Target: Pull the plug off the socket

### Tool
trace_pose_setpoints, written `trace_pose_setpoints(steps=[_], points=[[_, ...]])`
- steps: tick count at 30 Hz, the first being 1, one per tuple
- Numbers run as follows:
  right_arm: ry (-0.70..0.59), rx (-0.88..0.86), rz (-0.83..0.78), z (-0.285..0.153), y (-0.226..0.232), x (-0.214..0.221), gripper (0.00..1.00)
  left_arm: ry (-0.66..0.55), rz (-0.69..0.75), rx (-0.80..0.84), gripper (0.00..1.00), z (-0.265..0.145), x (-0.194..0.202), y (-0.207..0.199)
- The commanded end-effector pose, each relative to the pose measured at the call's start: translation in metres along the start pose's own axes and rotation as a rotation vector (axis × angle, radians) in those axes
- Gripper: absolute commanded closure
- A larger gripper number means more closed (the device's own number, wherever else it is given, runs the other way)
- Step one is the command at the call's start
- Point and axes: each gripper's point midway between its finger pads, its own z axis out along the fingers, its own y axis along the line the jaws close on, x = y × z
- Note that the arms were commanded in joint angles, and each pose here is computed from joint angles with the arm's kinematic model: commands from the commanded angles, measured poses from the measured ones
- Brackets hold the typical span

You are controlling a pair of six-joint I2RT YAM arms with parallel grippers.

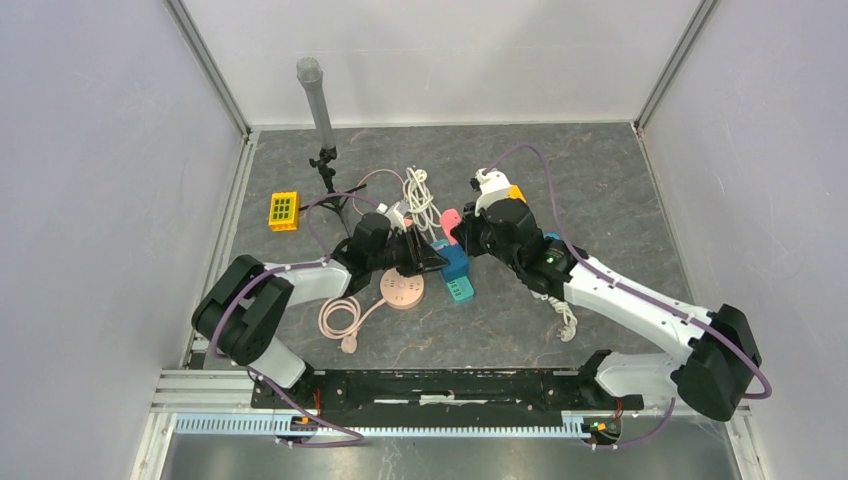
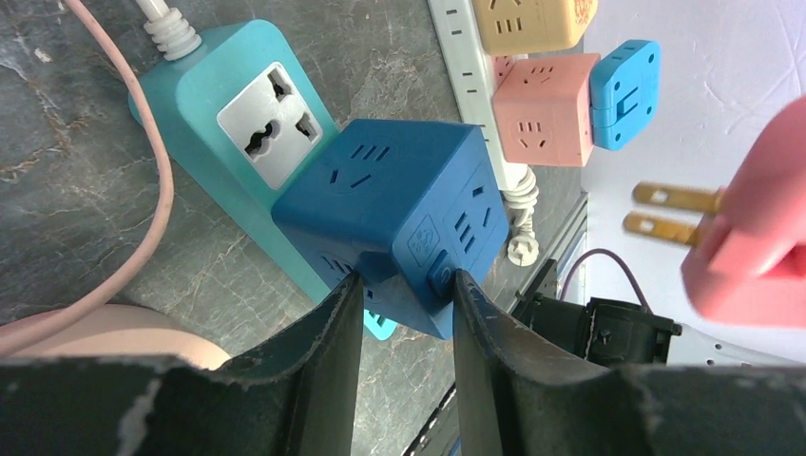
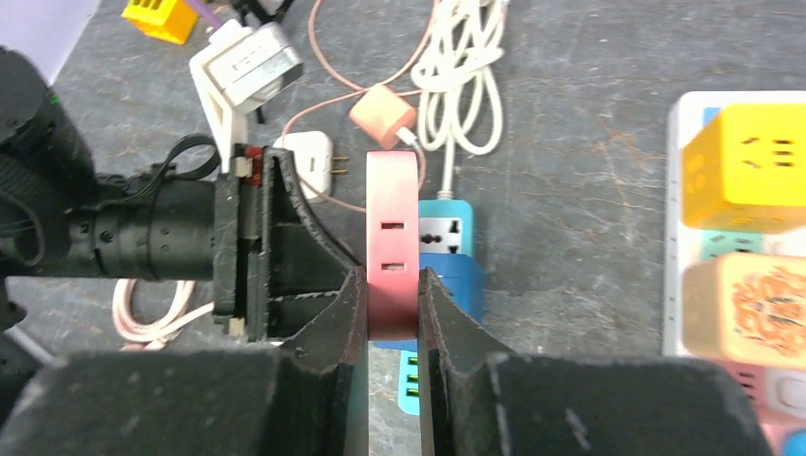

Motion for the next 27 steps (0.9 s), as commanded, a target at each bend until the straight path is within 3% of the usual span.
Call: trace_pose_setpoints(steps=[1,6,10,15,18,23,27], points=[[-0.075,0.144,0.003,-0.010,-0.020,-0.035,1.00,0.259,-0.084,-0.514,0.70,-0.039,0.088,0.129],[-0.066,0.210,-0.017,-0.002,-0.040,-0.047,1.00,0.230,-0.022,-0.355,0.58,-0.033,0.057,0.072],[-0.030,0.191,0.004,0.021,-0.058,-0.048,1.00,0.218,-0.001,-0.240,0.35,-0.031,0.026,0.018],[0.047,0.143,-0.003,0.062,-0.069,-0.037,1.00,0.109,0.036,-0.247,0.18,-0.041,-0.023,-0.018],[0.119,0.124,-0.001,0.084,-0.071,-0.015,1.00,0.027,0.056,-0.250,0.11,-0.049,-0.043,-0.029],[0.166,0.051,0.049,0.107,-0.071,0.013,1.00,-0.012,0.111,-0.223,0.08,-0.060,-0.049,-0.040],[0.195,0.057,0.073,0.119,-0.079,0.027,0.92,-0.016,0.123,-0.232,0.06,-0.068,-0.042,-0.034]])
